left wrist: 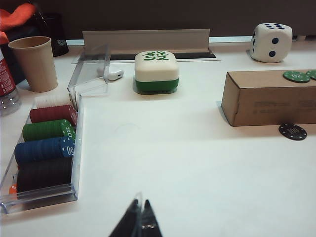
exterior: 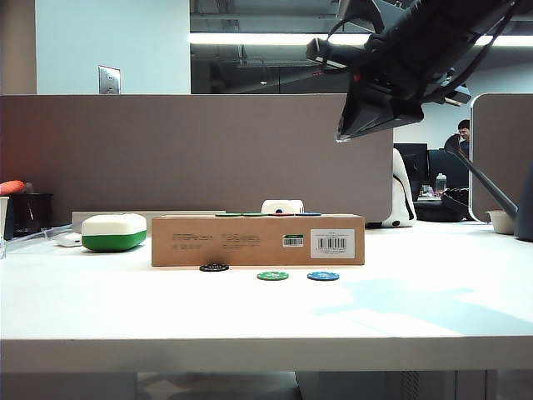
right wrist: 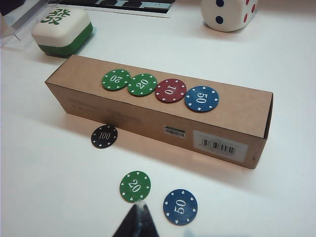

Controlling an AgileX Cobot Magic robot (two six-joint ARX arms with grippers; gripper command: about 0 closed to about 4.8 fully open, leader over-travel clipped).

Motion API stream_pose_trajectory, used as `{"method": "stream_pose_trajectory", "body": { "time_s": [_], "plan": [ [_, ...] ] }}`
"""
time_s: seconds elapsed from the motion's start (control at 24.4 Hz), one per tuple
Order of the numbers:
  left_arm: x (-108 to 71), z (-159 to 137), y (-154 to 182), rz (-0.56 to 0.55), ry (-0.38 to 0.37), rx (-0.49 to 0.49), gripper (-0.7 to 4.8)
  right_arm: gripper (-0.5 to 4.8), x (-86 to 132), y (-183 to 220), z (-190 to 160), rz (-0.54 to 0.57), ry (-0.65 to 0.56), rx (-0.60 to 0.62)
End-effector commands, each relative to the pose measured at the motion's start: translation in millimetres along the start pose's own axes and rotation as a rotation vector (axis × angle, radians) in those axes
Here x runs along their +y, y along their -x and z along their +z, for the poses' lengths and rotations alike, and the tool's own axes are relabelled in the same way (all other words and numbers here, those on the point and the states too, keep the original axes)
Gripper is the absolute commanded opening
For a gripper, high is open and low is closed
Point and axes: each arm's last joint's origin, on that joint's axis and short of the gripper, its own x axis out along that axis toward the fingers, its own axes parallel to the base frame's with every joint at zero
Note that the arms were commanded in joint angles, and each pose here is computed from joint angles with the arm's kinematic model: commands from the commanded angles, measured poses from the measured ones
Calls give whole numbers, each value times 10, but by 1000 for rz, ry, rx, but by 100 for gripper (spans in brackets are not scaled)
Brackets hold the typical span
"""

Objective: Push the chip, whose value equals the sum of all the chip values on the rectangular box, forward next to the box.

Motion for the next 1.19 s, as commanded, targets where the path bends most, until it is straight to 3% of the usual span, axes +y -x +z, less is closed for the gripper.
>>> {"method": "stream_pose_trajectory", "body": {
  "time_s": [0.04, 0.62, 0.82, 1.07, 1.19],
  "plan": [
    [-2, 15, 0, -2, -4, -13, -5, -5, 6, 13, 32, 6, -1, -18],
    [-2, 15, 0, -2, -4, -13, -5, -5, 7, 29, 44, 12, -2, -23],
    [-2, 15, 0, -2, -4, -13, -5, -5, -9, 124, 80, -29, 163, -43],
    [-2, 15, 0, -2, -4, -13, -5, -5, -37, 322, 15, -19, 193, -154],
    [-2, 14, 0, -2, -4, -13, -5, -5, -139, 427, -375, -49, 260, -263]
  ]
}}
